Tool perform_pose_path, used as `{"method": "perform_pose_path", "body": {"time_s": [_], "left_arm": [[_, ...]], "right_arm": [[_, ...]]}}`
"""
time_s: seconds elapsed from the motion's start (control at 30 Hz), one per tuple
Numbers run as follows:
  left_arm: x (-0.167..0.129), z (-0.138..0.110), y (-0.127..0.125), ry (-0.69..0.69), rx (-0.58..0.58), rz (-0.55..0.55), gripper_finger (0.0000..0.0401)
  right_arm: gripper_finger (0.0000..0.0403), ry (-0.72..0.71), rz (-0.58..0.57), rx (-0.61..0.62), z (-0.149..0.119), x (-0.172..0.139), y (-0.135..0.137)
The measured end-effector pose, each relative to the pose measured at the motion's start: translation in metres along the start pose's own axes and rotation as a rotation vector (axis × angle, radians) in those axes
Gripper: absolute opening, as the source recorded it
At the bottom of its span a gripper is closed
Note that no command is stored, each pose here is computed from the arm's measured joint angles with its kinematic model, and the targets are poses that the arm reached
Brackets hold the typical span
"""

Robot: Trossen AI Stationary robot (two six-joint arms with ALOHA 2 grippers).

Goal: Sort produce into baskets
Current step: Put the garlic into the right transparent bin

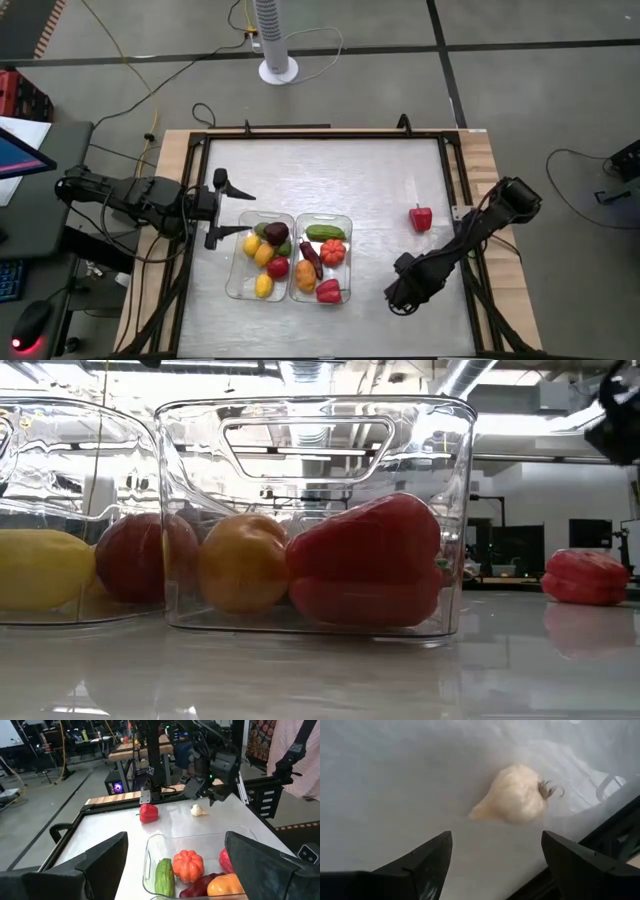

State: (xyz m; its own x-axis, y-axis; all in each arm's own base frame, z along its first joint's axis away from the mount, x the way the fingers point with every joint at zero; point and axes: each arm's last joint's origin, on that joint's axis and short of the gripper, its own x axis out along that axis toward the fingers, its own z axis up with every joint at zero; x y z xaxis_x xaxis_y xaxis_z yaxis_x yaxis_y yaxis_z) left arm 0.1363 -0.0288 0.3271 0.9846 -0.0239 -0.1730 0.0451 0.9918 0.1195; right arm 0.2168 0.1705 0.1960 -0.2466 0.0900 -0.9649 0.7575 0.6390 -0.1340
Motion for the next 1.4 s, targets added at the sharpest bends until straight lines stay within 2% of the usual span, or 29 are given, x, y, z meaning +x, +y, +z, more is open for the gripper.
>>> {"method": "perform_pose_path", "body": {"time_s": [0.3, 0.43, 0.63, 0.87, 1.0, 1.17, 1.27, 1.4], "left_arm": [[0.0, -0.001, 0.0, 0.016, 0.001, 0.015, 0.032], [0.0, -0.001, 0.001, 0.016, 0.0, 0.023, 0.032], [0.0, -0.001, 0.001, 0.016, 0.003, 0.023, 0.032], [0.0, -0.001, 0.001, 0.016, 0.008, 0.023, 0.032], [0.0, -0.001, 0.001, 0.017, 0.014, 0.045, 0.032], [0.0, -0.001, 0.002, 0.019, 0.015, 0.071, 0.032], [0.0, -0.002, 0.002, 0.02, 0.015, 0.068, 0.032], [0.0, -0.002, 0.002, 0.02, 0.014, 0.067, 0.032]], "right_arm": [[0.033, -0.009, -0.036, 0.028, 0.013, 0.034, -0.013], [0.0314, -0.033, -0.041, -0.005, 0.017, 0.036, -0.015], [0.0259, -0.053, -0.04, -0.018, 0.024, 0.034, -0.015], [0.0173, -0.052, -0.024, -0.044, 0.027, 0.03, -0.013], [0.0142, -0.059, 0.023, -0.08, 0.034, 0.011, -0.005], [0.0148, -0.163, 0.075, -0.122, 0.046, -0.028, 0.004], [0.0155, -0.304, 0.145, -0.148, 0.055, -0.058, 0.012], [0.0156, -0.595, 0.268, -0.206, 0.071, -0.094, 0.027]]}}
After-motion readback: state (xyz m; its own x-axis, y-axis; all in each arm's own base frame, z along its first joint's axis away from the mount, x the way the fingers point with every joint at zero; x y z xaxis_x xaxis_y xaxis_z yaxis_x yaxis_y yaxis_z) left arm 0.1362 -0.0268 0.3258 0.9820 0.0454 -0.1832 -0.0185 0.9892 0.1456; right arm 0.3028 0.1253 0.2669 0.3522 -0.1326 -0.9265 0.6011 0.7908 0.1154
